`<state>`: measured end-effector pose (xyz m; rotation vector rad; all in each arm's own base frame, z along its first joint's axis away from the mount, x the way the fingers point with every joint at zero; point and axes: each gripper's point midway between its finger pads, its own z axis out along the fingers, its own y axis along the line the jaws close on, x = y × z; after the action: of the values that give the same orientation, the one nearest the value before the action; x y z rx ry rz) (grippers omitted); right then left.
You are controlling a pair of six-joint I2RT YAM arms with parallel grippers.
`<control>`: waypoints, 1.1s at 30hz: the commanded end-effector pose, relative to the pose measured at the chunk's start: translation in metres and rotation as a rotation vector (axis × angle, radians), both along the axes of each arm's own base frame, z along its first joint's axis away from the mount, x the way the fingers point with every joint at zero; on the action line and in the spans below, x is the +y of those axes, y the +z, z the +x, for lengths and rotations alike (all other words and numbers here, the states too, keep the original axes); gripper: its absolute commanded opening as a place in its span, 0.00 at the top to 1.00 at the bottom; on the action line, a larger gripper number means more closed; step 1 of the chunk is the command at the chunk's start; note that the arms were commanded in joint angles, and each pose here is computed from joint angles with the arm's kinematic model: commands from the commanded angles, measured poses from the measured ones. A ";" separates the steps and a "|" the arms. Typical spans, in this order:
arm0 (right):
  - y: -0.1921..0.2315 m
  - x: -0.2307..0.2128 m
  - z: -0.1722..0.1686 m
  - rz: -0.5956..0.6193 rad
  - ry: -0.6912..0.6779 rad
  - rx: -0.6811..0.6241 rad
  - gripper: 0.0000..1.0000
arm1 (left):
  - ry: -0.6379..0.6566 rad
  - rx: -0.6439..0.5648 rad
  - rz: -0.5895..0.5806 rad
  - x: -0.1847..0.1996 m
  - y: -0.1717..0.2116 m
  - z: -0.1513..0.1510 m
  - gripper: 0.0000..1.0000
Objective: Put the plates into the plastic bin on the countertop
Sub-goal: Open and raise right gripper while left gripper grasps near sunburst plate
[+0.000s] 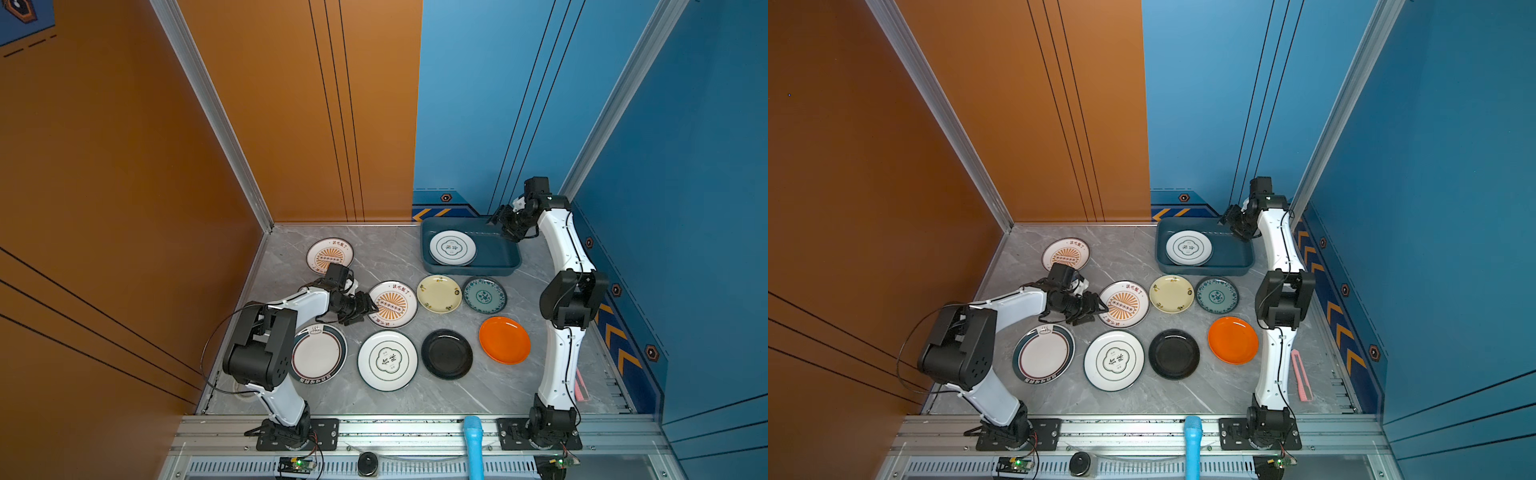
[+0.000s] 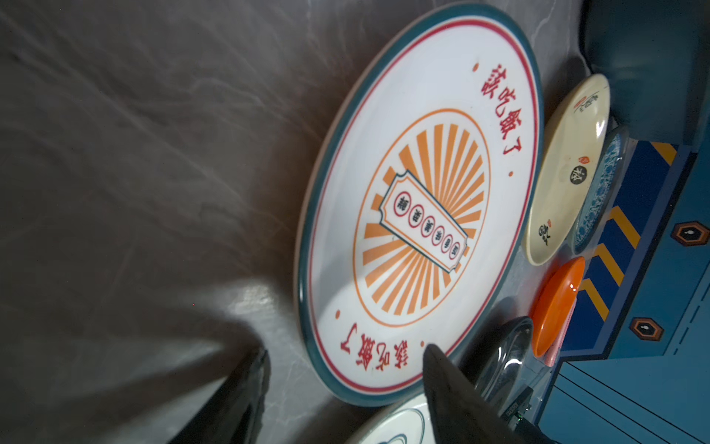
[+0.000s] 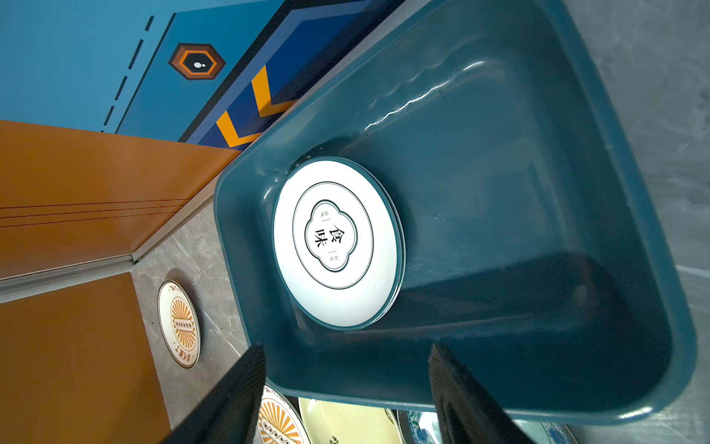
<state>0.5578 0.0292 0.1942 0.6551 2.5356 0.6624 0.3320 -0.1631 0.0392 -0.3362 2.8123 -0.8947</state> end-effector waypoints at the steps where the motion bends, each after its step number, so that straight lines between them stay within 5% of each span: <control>1: 0.022 -0.006 -0.010 -0.003 0.001 -0.026 0.30 | -0.006 0.017 -0.010 -0.004 -0.010 -0.005 0.42; 5: 0.020 -0.008 -0.010 0.000 -0.004 -0.023 0.30 | -0.003 0.027 -0.003 -0.003 -0.016 -0.004 0.54; 33: 0.014 -0.014 -0.010 0.012 -0.006 -0.008 0.30 | 0.039 0.033 -0.033 0.003 -0.037 0.007 0.88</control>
<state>0.5577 0.0165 0.1931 0.6840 2.5277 0.6672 0.3574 -0.1712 0.0280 -0.3651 2.7261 -1.0001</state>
